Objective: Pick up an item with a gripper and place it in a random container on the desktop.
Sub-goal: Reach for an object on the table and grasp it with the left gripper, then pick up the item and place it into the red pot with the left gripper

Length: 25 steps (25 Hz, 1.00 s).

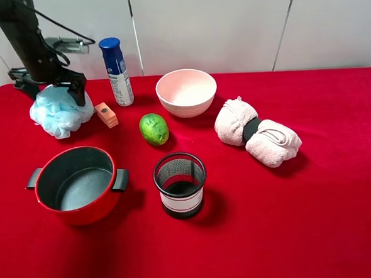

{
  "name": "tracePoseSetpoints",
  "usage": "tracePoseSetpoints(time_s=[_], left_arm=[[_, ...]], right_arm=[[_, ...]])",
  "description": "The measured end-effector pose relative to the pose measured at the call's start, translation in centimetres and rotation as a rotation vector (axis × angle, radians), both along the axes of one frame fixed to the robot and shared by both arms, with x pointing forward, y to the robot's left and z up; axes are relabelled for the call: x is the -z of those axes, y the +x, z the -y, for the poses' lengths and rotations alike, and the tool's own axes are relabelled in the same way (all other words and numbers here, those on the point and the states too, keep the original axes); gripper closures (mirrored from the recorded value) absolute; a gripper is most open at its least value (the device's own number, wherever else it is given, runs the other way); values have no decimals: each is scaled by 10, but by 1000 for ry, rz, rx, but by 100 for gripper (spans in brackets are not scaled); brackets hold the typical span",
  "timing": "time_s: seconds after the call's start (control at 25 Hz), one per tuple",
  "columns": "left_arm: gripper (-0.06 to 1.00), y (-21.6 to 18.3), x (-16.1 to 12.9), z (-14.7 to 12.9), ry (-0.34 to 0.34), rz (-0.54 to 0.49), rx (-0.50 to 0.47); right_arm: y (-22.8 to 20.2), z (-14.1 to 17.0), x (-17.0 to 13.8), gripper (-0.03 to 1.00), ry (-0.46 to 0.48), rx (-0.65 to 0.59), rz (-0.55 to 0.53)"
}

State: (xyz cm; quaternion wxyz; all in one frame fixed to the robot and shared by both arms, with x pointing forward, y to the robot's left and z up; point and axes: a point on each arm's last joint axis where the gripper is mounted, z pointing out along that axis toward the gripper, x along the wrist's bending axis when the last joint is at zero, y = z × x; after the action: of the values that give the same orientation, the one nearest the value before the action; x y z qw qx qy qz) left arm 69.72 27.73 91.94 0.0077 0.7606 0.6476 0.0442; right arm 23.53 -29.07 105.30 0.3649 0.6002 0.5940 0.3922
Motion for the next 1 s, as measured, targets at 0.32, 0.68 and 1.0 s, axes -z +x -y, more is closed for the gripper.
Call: tracePoseSetpoints(time_s=[0.32,0.68,1.0], left_arm=[[0,5,36,-1,11,-36,5],[36,6,42,0,16,-36,-15],[38,6,42,0,15,-34,-35]], right_arm=[[0,0,0,27,0,0,0],[0,0,0,27,0,0,0],[0,0,0,27,0,0,0]])
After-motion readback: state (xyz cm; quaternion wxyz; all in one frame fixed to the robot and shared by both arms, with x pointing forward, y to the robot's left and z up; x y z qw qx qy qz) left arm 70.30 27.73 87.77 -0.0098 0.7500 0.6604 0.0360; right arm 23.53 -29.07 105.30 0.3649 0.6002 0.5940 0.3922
